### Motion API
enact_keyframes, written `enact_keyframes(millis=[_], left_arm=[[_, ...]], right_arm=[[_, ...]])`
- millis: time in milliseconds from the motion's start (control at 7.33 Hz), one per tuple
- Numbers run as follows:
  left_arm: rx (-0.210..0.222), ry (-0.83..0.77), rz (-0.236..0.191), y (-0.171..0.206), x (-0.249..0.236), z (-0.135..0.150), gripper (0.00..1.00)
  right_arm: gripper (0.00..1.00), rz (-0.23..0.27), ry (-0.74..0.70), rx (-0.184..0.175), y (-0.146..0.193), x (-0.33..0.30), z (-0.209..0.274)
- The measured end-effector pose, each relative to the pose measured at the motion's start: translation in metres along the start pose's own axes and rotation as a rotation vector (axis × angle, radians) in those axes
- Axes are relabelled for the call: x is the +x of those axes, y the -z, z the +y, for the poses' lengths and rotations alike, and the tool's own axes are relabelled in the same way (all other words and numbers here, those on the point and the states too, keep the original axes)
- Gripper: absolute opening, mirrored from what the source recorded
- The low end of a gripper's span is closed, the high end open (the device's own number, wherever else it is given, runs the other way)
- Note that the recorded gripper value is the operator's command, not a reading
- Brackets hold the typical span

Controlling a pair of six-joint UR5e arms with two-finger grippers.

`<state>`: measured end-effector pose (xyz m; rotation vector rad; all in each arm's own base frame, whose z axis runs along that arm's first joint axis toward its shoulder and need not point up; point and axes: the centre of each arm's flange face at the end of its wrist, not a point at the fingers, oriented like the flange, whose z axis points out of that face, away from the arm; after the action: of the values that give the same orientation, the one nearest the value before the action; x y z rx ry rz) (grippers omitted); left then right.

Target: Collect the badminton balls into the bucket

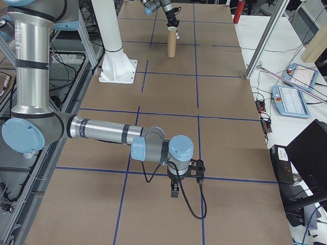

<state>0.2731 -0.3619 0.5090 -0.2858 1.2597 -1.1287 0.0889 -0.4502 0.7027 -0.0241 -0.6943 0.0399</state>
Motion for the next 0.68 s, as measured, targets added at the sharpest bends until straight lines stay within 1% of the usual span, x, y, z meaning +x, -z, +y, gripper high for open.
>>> enact_keyframes(millis=[136,273,545,682], left_arm=[[-0.031,-0.050,-0.052,0.009,0.009,0.014,0.00],[-0.045,-0.137,-0.088,0.022,0.022,0.025,0.00],[-0.043,-0.380,-0.145,0.057,0.055,0.048,0.00],[-0.045,-0.491,-0.168,0.080,0.073,0.055,0.00]], right_arm=[[1.00,0.000,0.000,0.000,0.000,0.000,0.000],[1.00,0.000,0.000,0.000,0.000,0.000,0.000],[1.00,0.000,0.000,0.000,0.000,0.000,0.000],[1.00,0.000,0.000,0.000,0.000,0.000,0.000]])
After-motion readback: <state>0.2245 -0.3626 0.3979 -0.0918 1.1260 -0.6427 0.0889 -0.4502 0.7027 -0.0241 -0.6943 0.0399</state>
